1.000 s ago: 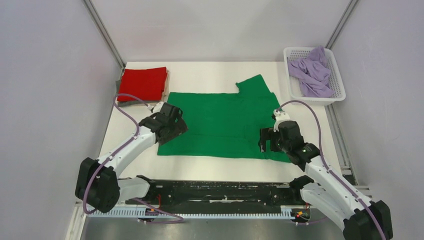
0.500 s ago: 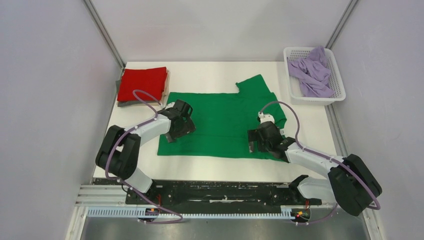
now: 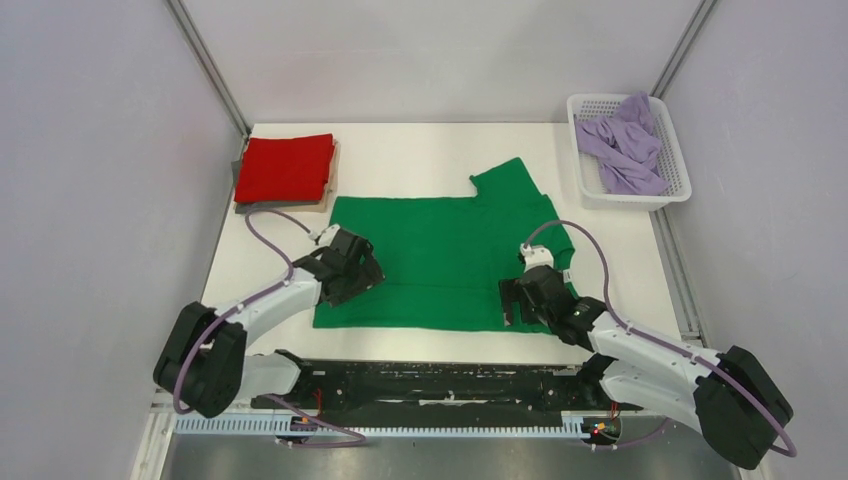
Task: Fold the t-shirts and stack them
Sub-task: Fold the flattened tshirt in 1/3 of the way
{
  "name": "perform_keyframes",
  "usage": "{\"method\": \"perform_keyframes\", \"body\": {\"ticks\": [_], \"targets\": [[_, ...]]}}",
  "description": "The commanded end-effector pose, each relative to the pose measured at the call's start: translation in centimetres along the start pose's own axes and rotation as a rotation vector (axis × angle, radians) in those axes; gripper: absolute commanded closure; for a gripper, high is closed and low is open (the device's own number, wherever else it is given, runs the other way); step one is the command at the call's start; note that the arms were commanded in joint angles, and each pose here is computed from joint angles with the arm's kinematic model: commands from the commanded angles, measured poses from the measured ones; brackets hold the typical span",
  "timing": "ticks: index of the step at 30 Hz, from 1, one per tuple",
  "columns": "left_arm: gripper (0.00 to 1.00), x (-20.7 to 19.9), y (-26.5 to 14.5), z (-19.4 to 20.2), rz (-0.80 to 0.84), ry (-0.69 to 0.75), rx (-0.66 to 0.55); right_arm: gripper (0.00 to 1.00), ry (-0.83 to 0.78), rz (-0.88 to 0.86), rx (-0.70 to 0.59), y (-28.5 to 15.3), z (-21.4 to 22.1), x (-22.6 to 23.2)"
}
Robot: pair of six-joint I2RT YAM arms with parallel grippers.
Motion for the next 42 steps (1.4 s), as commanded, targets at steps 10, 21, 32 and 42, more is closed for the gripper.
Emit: {"method": "perform_keyframes", "body": {"ticks": [10, 21, 32, 42], "targets": [[0.00, 4.5, -3.0, 4.8, -0.070, -0.065, 0.131, 0.02, 0.043, 0.049, 0.342, -2.8, 5.8, -1.2], [0.00, 4.5, -3.5, 4.5, -0.050, -0.070, 0.096, 0.02, 0.029, 0.049, 0.403, -4.3, 5.5, -1.2], [0.00, 3.8, -4.9, 3.2, -0.018, -0.046, 0.038, 0.02, 0.065, -0.031, 0.201, -4.9, 2.1, -0.1], [0.00, -0.5, -8.3, -4.9, -0.077, -0.042, -0.252, 0.02, 0.124, -0.063, -0.351, -7.5, -8.8, 1.5]]}}
Point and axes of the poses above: each gripper's point midway between its finger pads, its own y axis out along the fingers, its own x axis along the line the jaws close on, z = x × y, the point moved 9 cm from there along -y, back along the fingers, and after that the axes turned 1 degree about -y, right-handed, at the moved point
